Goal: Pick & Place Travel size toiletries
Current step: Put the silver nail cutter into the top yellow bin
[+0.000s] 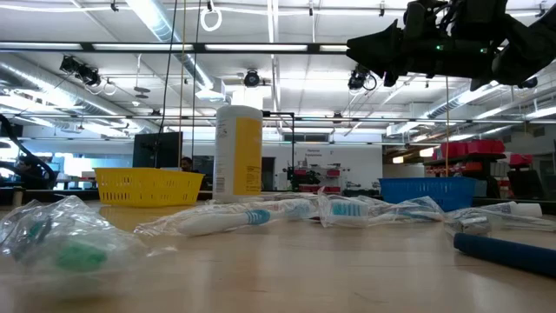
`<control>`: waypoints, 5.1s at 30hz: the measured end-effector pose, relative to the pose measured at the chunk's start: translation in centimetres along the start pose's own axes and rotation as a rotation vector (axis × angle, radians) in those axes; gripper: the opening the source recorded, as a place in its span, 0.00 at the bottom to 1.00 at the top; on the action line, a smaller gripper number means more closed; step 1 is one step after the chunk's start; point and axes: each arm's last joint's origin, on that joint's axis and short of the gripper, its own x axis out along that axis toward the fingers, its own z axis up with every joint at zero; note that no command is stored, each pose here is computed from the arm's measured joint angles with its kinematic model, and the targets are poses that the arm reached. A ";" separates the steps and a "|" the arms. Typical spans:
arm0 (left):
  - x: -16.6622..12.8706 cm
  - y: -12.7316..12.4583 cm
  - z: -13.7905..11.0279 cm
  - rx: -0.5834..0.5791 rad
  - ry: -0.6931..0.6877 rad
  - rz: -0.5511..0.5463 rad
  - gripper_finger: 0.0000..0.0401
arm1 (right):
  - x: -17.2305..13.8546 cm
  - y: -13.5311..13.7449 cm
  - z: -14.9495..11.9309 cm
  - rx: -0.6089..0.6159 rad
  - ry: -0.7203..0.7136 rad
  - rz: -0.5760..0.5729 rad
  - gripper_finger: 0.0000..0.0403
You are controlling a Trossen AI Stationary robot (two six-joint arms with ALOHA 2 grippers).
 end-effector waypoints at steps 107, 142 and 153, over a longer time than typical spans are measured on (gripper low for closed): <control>1.8 -1.8 25.1 1.101 -0.150 0.152 0.14 | -1.6 8.6 -4.4 0.098 0.485 0.262 0.50; -3.6 15.2 32.9 0.504 -0.134 0.240 0.13 | -1.6 8.3 -4.5 0.051 0.486 0.139 0.60; 3.8 17.1 31.1 0.451 -0.111 0.140 0.14 | -1.6 8.3 -4.5 0.051 0.483 0.140 0.57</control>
